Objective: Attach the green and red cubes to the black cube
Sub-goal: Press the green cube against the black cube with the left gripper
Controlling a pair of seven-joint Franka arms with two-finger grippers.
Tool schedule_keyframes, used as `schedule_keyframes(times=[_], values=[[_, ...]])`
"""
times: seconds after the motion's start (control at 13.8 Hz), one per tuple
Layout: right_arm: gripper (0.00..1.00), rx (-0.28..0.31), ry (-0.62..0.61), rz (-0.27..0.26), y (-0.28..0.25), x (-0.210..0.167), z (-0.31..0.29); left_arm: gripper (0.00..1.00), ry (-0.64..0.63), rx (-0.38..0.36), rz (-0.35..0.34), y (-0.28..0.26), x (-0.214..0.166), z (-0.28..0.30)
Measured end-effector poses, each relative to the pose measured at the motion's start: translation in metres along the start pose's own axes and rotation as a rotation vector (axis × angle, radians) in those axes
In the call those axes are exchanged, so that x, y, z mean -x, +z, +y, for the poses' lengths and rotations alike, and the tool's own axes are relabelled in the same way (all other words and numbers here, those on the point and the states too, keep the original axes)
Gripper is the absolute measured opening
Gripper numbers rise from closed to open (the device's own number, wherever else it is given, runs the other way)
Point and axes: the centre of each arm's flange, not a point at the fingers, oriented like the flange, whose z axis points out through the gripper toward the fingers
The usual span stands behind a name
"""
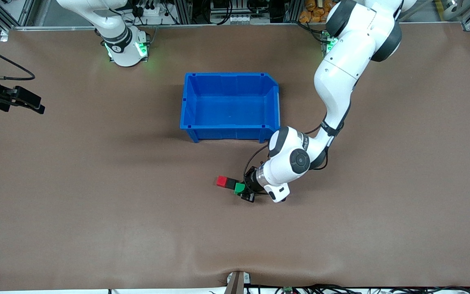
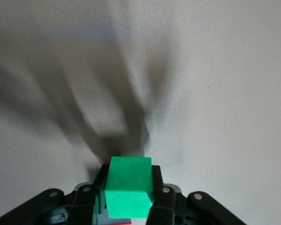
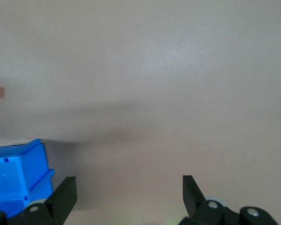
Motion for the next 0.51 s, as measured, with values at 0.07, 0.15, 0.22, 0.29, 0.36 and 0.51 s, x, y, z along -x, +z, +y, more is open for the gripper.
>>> schedule_keyframes(times=[0.07, 0.15, 0.22, 0.29, 0.36, 0.51], values=[[1.0, 0.0, 0.0, 0.002, -0.001, 0.0, 0.0, 0.39, -0.001, -0.003, 0.001, 0.002, -0.001, -0.001], [1.0, 0.0, 0.001, 0.004, -0.002, 0.0, 0.0, 0.39, -0.005, -0.006, 0.002, 0.005, -0.002, -0.002], [1.0, 0.0, 0.001, 0.006, -0.003, 0.0, 0.001, 0.39, -0.011, -0.008, 0.002, 0.006, -0.003, -0.002], [1.0, 0.0, 0.004, 0.01, -0.005, 0.0, 0.002, 0.39, -0.015, -0.009, 0.002, 0.006, -0.002, -0.002], [1.0, 0.0, 0.01, 0.015, -0.007, 0.0, 0.006, 0.39, -0.021, -0.009, 0.002, 0.005, -0.002, -0.002], [1.0, -0.001, 0.026, 0.016, -0.01, 0.0, 0.015, 0.39, -0.048, -0.014, 0.003, 0.006, -0.002, -0.003]])
